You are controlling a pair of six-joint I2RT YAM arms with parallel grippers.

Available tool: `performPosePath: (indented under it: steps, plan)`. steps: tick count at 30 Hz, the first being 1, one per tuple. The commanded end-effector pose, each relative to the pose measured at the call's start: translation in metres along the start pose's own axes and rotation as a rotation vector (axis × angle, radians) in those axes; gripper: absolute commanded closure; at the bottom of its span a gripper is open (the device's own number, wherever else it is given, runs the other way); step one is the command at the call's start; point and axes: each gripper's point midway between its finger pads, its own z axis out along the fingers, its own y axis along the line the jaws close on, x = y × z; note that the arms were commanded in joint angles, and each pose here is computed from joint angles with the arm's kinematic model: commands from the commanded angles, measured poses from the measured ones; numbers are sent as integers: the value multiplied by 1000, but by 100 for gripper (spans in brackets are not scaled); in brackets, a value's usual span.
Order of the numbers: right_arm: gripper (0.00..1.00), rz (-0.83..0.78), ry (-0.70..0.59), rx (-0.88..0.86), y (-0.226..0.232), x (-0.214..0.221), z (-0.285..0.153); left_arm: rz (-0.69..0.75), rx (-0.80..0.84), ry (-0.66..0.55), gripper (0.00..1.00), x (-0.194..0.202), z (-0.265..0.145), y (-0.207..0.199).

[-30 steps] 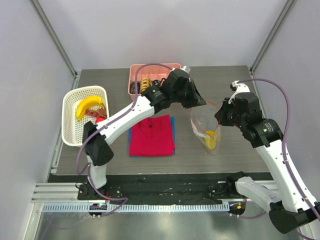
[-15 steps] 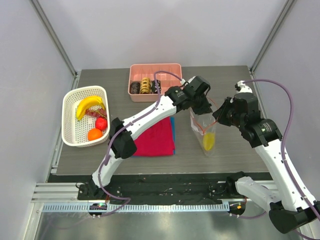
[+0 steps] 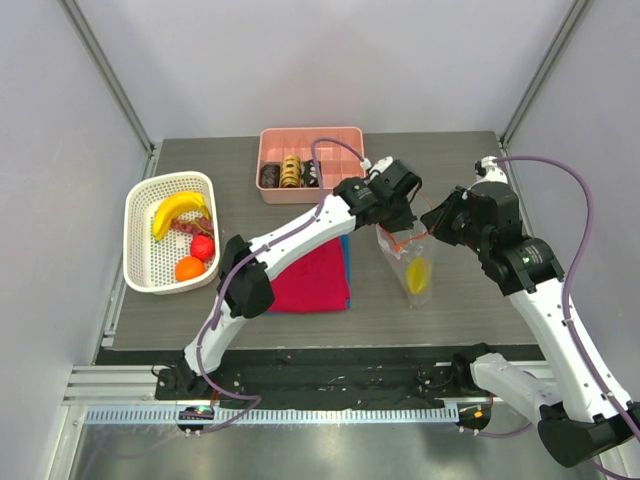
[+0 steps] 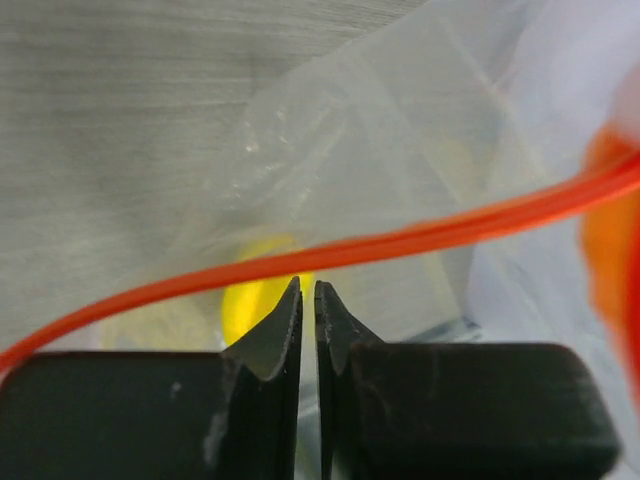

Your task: Open the zip-top bag and remove the fake food

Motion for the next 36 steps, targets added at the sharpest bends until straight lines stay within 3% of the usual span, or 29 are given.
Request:
performPosePath:
  steps: [1, 5, 9, 20, 27, 32, 36]
  plan:
    - [99, 62, -53, -95, 23, -14, 2, 235, 50, -126, 80, -15, -16, -10]
    - [99, 71, -37, -163, 37, -13, 8, 365, 115, -120, 68, -10, -24, -12]
    - [99, 65, -89, -223, 46, -21, 12, 412, 153, -100, 66, -8, -38, -15]
    - [99, 4, -160, -257, 49, -29, 31, 279, 104, 108, 69, 28, -42, 9]
    - [99, -20, -173, -216, 44, -33, 44, 267, 100, 113, 68, 30, -47, 12]
    - [99, -20, -151, -149, 33, -29, 56, 282, 89, 136, 81, 34, -44, 16]
    - [99, -16, -102, -104, 24, -19, 58, 346, 122, 5, 72, 8, -68, 7]
